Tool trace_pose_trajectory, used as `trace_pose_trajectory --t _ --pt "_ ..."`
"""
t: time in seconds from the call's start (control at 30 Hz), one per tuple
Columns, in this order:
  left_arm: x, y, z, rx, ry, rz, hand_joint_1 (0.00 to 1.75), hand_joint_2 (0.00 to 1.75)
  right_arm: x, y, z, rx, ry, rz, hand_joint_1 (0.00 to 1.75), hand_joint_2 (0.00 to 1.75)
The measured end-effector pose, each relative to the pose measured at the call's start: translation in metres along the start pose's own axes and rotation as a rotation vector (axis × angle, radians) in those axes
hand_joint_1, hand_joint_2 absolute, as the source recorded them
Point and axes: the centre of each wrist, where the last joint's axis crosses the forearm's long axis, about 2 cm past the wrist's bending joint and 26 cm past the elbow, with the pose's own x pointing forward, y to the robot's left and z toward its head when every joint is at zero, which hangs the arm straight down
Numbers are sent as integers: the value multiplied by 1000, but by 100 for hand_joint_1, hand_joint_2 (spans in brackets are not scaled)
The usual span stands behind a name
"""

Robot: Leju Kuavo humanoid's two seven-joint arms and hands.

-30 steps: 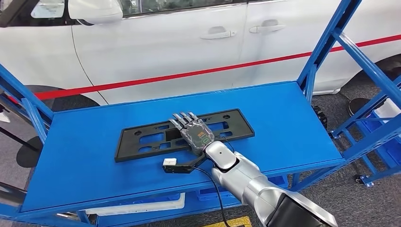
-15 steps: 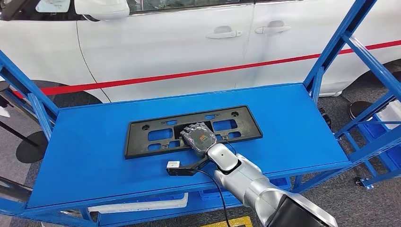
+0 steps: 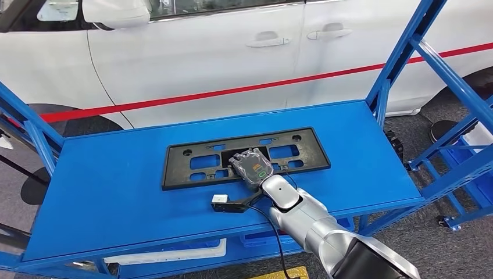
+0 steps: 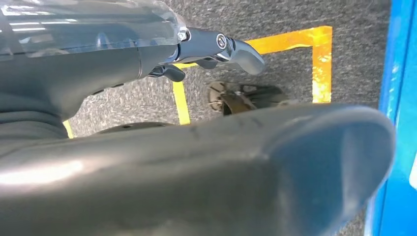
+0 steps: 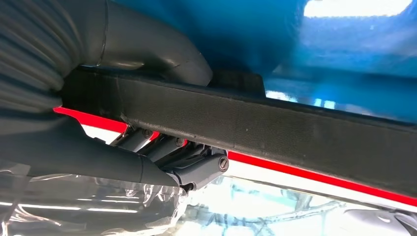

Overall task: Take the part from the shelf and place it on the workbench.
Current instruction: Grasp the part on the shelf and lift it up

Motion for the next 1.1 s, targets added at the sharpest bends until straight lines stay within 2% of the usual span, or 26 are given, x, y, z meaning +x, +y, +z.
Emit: trace_pose_trajectory --t 0.47,0.63,0.77,0.93,1.1 --pt "0 -3 0 0 14 -2 0 0 -15 2 7 -88 55 -18 175 175" --pt "0 -2 0 -1 13 -4 0 0 -22 -16 -1 -215 51 -32 175 175" --pt "-1 -3 0 -3 14 -9 0 0 -38 -38 -8 -331 91 -60 175 175" --pt "-1 -4 0 -6 13 -11 0 0 -48 -48 -9 -384 125 -68 175 175" --pt "-1 -4 0 -8 13 -12 0 0 -56 -61 -9 -470 95 -70 175 175"
